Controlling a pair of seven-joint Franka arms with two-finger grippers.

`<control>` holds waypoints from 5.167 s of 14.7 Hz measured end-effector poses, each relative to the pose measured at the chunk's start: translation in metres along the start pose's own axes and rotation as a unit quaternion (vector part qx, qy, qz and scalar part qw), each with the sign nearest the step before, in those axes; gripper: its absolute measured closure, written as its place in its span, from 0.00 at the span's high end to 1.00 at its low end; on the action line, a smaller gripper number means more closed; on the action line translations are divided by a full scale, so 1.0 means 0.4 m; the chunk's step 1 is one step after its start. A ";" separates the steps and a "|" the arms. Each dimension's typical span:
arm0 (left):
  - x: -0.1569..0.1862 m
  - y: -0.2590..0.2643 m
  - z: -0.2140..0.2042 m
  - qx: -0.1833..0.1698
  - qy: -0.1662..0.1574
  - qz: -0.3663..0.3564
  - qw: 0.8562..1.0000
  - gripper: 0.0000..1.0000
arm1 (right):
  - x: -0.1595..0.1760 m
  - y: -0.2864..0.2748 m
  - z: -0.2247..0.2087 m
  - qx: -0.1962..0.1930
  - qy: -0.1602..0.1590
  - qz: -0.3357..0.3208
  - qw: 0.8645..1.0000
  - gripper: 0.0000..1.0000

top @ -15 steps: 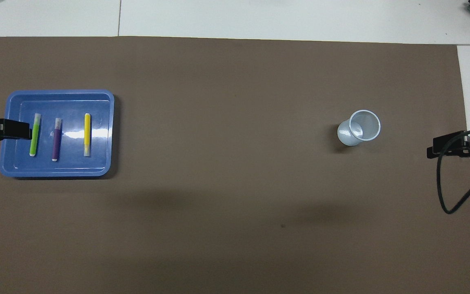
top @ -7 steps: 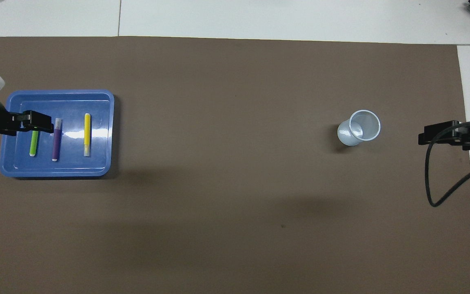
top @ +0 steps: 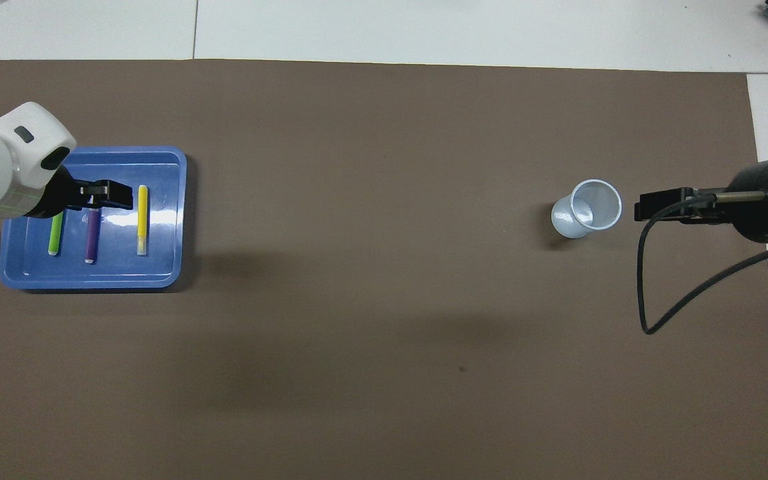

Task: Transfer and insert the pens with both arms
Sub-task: 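Reach the left gripper down to the yellow pen in the tray, then lift the yellow pen with the left gripper while the right gripper approaches, then grasp the yellow pen's free end with the right gripper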

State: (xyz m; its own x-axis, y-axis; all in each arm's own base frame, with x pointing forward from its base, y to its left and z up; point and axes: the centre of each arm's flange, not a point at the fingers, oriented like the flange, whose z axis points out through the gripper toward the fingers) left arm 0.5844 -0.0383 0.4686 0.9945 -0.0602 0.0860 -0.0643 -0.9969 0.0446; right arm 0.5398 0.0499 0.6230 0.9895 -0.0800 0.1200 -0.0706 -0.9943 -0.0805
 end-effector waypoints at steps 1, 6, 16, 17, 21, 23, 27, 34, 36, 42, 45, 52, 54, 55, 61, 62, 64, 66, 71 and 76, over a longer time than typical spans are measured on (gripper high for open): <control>-0.008 -0.008 0.028 0.000 0.000 0.004 1.000 0.78 | 0.000 0.002 0.003 0.000 -0.001 0.008 1.000 1.00; -0.032 -0.066 0.126 0.002 0.006 -0.003 1.000 0.70 | -0.003 0.011 0.020 -0.002 -0.009 0.013 1.000 1.00; -0.010 -0.118 0.370 -0.015 -0.018 -0.017 1.000 0.59 | -0.021 -0.030 0.004 -0.001 -0.008 -0.003 1.000 1.00; -0.010 -0.118 0.373 -0.016 -0.019 -0.017 1.000 0.58 | -0.022 -0.027 0.005 -0.001 -0.009 -0.002 1.000 1.00; -0.010 -0.117 0.373 -0.016 -0.019 -0.017 1.000 0.50 | -0.030 -0.026 0.009 -0.003 -0.022 -0.002 1.000 1.00; -0.010 -0.117 0.375 -0.016 -0.020 -0.017 1.000 0.46 | -0.035 -0.026 0.008 -0.004 -0.028 -0.002 1.000 1.00; -0.011 -0.118 0.386 -0.017 -0.022 -0.017 0.999 0.44 | -0.048 -0.027 0.009 -0.007 -0.043 -0.003 0.999 1.00; -0.009 -0.127 0.409 -0.018 -0.022 -0.020 0.999 0.27 | -0.065 -0.059 0.008 0.031 -0.056 -0.006 0.998 1.00; -0.010 -0.129 0.408 -0.018 -0.022 -0.020 0.999 0.17 | -0.074 -0.070 0.026 0.052 -0.067 -0.031 0.996 1.00; 0.019 -0.137 0.357 -0.022 -0.037 0.030 0.999 0.17 | -0.099 -0.083 0.060 0.093 -0.081 -0.079 0.989 1.00; 0.039 -0.158 0.318 -0.024 -0.036 0.082 0.996 0.17 | -0.103 -0.142 0.083 0.113 -0.072 -0.103 0.986 1.00; 0.062 -0.182 0.275 -0.060 -0.006 0.202 0.978 0.17 | -0.095 -0.211 0.109 0.127 -0.059 -0.080 0.987 1.00; 0.066 -0.152 0.273 -0.099 0.014 0.227 0.969 0.17 | -0.094 -0.220 0.110 0.127 -0.055 -0.064 0.988 1.00; 0.067 -0.136 0.272 -0.117 0.022 0.238 0.964 0.17 | -0.090 -0.227 0.110 0.128 -0.048 -0.056 0.989 1.00; 0.082 0.064 0.234 -0.193 0.059 0.277 0.940 0.17 | -0.075 -0.317 0.147 0.135 -0.027 0.022 0.990 1.00; 0.083 0.108 0.224 -0.198 0.061 0.290 0.934 0.17 | -0.068 -0.328 0.156 0.142 -0.023 0.038 0.989 1.00; 0.076 0.194 0.212 -0.208 0.063 0.314 0.924 0.17 | -0.047 -0.337 0.171 0.179 -0.020 0.068 0.981 1.00; 0.067 0.261 0.209 -0.213 0.062 0.332 0.917 0.17 | -0.020 -0.335 0.184 0.207 -0.005 0.096 0.974 1.00; 0.044 0.443 0.192 -0.253 0.091 0.339 0.902 0.17 | 0.029 -0.359 0.218 0.240 0.037 0.161 0.956 1.00; -0.004 0.627 0.170 -0.256 0.115 0.375 0.884 0.17 | 0.021 -0.514 0.290 0.259 0.084 0.145 0.951 0.93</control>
State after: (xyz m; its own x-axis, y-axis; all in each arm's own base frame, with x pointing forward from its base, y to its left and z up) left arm 0.5725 -0.2916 0.4120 0.6167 -0.6236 0.4805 -0.7858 -0.5244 0.3279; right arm 0.5772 0.2617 0.5260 0.9008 -0.3996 0.1702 -0.2237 -0.7628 -0.6067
